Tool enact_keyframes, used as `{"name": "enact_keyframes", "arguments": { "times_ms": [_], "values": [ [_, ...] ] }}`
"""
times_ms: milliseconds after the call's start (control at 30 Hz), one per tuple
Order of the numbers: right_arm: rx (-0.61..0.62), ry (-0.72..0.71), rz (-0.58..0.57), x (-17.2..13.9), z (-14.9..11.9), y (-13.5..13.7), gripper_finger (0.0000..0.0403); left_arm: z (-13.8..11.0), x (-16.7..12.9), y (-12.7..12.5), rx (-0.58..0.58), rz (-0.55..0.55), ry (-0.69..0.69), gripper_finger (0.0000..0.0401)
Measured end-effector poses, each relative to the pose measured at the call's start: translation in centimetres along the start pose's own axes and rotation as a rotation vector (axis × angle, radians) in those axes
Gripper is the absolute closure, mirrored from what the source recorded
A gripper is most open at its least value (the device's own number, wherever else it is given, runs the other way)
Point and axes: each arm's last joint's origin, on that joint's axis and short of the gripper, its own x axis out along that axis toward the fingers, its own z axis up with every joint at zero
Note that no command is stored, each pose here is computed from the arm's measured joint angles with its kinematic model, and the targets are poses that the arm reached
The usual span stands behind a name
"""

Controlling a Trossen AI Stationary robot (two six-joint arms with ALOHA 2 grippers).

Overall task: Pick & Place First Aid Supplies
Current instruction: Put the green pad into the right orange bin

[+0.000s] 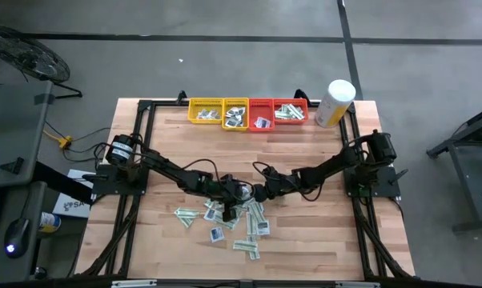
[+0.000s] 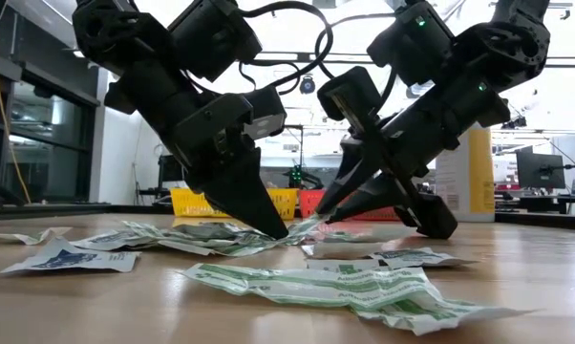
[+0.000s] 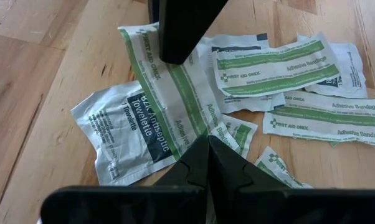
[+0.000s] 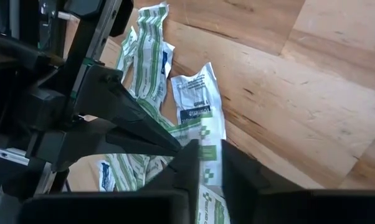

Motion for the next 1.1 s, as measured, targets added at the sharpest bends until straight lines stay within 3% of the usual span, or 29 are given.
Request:
{"name": "enact_keyframes", "arguments": {
  "times_ms": [100,467,767,1100],
  "values": [
    [-0.009,0.007,0.0,0.0,0.0,0.0,0.0394,0.0,0.0,0.0,0.0,-0.001,-0.001,0.0401],
    [-0.028,0.014,-0.003,0.0,-0.1,-0.1,0.0401,0.6,-1.2,-0.2,0.071,-0.005,-0.015,0.0383],
    [-0.04,0.018,0.007,-0.2,0.0,0.1,0.0402,2.7,-5.4,-0.7,0.153,0.062,-0.082,0.032],
    [-0.13,-0.109,0.012,-4.4,2.6,2.4,0.0403,4.7,-11.8,-0.5,0.144,0.256,-0.206,0.0311]
  ]
}}
